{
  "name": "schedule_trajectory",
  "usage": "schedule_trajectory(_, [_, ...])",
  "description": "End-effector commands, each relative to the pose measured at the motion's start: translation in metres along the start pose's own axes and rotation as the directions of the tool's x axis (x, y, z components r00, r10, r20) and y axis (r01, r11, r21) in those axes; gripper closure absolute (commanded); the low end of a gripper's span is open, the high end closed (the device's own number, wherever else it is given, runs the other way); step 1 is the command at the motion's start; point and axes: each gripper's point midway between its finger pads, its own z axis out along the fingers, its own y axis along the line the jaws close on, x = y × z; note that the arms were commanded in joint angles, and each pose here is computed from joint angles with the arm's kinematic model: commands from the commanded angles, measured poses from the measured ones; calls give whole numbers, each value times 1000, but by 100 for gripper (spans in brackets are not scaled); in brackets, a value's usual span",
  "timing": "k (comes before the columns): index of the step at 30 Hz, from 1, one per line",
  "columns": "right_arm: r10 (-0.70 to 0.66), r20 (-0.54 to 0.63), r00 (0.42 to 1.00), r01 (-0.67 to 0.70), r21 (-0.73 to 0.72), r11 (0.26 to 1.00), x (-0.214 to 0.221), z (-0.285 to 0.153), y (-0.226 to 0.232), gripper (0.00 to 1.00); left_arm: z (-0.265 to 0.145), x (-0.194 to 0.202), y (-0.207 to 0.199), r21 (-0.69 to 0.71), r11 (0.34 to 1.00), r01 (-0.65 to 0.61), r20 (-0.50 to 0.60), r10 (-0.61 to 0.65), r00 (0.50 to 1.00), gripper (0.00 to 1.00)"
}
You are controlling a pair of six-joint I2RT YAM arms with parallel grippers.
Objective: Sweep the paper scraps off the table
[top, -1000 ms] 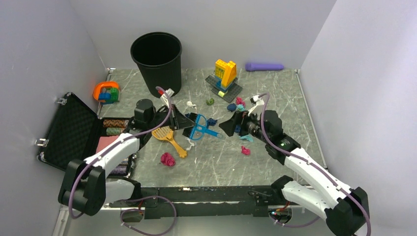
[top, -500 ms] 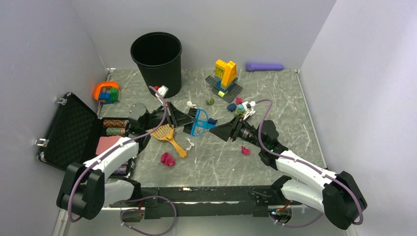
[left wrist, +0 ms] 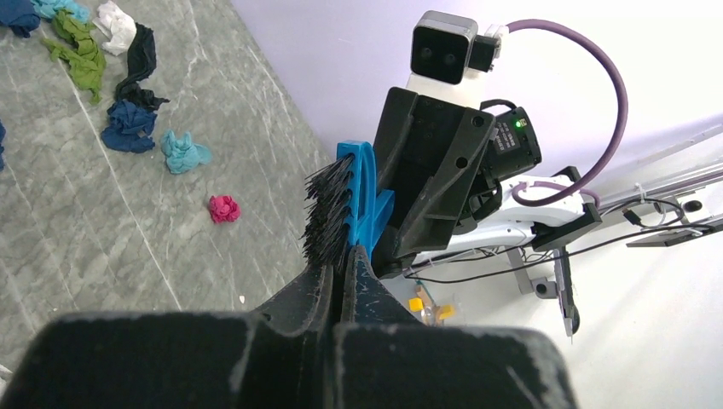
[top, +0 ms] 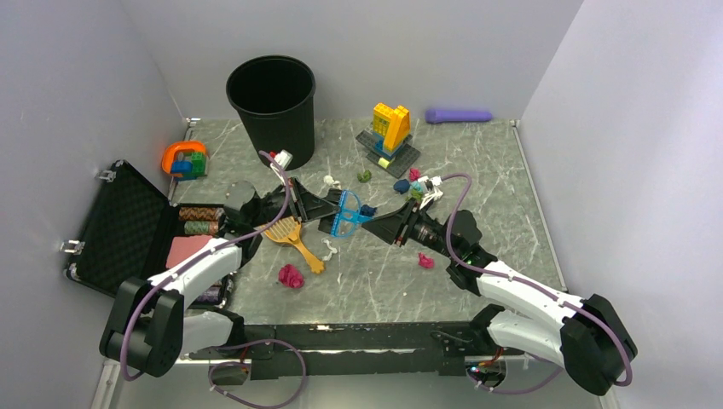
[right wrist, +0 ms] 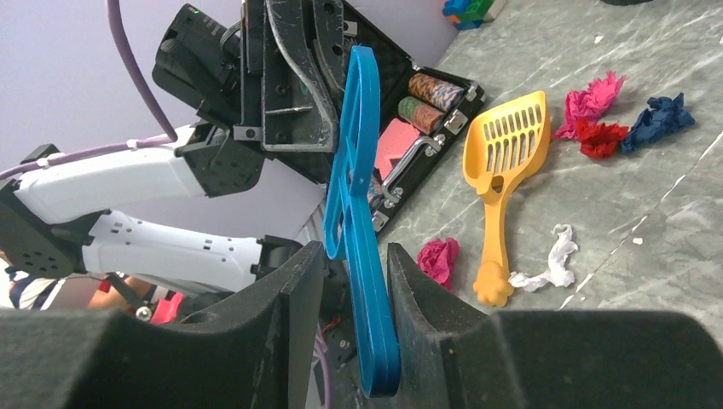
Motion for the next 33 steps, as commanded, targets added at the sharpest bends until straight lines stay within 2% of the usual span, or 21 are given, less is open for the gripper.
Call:
schedule_trajectory(1, [-52,73,996,56,-45,997,-26,5,22,63,0,-3,-9,28,998,-54,11,53,999,100])
schedule_trajectory(6, [-35,89,995,40,-53,998,-29,7,24,66,0,-2,-10,24,997,-66,11,66,998,100])
schedule_trajectory(13, [-22,100,995,28,-63,998,-31,9,25,75,0,-1,-10,25,997,-69,11,68,998,100])
schedule_trajectory(20, [-23,99,995,29,-58,998,-33,9,27,99,0,-1,-11,24,997,-79,18,78,997,100])
schedule_trajectory(26, [-22,114,993,24,-15,1000,-35,4,21,100,-2,-2,-8,-11,995,-94,29,94,995,96])
schedule_trajectory(27, [-24,119,993,26,-14,1000,-36,3,22,100,-3,-2,-7,-16,995,-97,31,97,995,93])
schedule_trajectory(28, [-25,123,992,26,-8,1000,-36,2,21,100,-3,-2,-7,-21,995,-100,32,101,994,86])
schedule_trajectory(31, [-26,124,992,28,-9,1000,-38,0,24,100,-5,-1,-4,-42,993,-109,32,110,993,52])
schedule_trajectory(33, [-32,105,994,32,-4,999,-37,1,26,100,-8,-2,2,-88,989,-122,36,126,991,37])
